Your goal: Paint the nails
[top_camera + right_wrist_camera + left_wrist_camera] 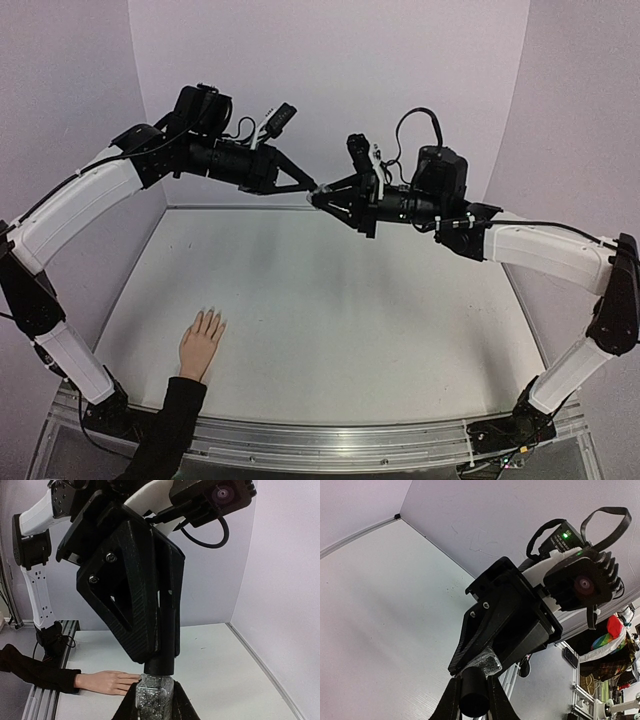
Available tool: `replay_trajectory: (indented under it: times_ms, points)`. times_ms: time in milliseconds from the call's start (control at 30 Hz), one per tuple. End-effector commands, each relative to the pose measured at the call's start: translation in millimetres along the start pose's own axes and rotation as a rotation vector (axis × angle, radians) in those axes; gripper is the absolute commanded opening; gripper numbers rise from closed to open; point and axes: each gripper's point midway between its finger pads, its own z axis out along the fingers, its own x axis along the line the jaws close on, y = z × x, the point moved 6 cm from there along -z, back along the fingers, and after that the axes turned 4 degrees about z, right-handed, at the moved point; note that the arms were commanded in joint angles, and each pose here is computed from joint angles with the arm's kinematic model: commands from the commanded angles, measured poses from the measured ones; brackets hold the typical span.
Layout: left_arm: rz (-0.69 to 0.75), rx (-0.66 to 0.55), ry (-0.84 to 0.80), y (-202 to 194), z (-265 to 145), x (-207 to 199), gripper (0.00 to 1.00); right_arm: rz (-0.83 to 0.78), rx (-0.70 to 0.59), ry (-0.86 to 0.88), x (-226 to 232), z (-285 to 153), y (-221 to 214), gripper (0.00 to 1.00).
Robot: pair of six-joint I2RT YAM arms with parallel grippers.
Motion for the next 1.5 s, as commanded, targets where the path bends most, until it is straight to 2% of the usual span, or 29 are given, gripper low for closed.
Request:
replay_trajectory:
  times_ms: [0, 167, 333, 700, 733, 767, 867, 967, 1100, 1167, 1300, 1467]
  points:
    - [0.158, -0.018, -0.216, 4.3, -11.5, -41.8, 0.00, -0.021, -0.111, 0.183, 19.3, 0.2, 44.0, 0.00]
    - [0.279, 0.000, -0.353, -3.3, -15.3, -64.1, 0.00, 0.116, -0.158, 0.524, 49.9, 2.5, 72.1, 0.00]
    - [0.359, -0.015, -0.413, -1.2, -17.1, -71.7, 0.00, 0.155, -0.157, 0.739, 81.2, 11.6, 96.3, 0.00]
    - [0.433, -0.072, -0.425, 2.6, -27.5, -81.0, 0.01, 0.166, -0.200, 0.774, 88.9, 12.9, 106.0, 0.00]
    - [0.425, -0.080, -0.395, 4.5, -27.9, -79.2, 0.04, 0.160, -0.211, 0.757, 88.0, 11.7, 105.7, 0.00]
    - [0.417, -0.089, -0.368, 6.5, -29.4, -78.3, 0.12, 0.152, -0.228, 0.727, 85.5, 9.9, 104.7, 0.00]
    - [0.382, -0.131, -0.290, 10.8, -38.6, -78.2, 0.45, 0.165, -0.279, 0.543, 61.7, 4.6, 90.9, 0.00]
    - [0.332, -0.194, -0.170, 14.2, -47.9, -72.6, 0.60, 0.134, -0.322, 0.291, 33.5, -7.8, 76.6, 0.00]
    - [0.172, -0.261, 0.020, 24.1, -58.4, -50.0, 0.82, 0.017, -0.226, -0.084, 5.5, -13.6, 48.6, 0.00]
    - [0.059, -0.283, 0.105, 31.4, -61.3, -32.7, 0.84, -0.039, -0.192, -0.252, -6.5, -18.0, 39.4, 0.00]
    - [-0.097, -0.323, 0.157, 40.6, -51.4, -7.7, 0.79, -0.106, -0.145, -0.416, -18.0, -18.3, 34.3, 0.00]
    - [-0.123, -0.401, 0.070, 53.3, -41.0, -6.4, 0.71, -0.168, -0.118, -0.492, -16.5, -6.1, 34.8, 0.00]
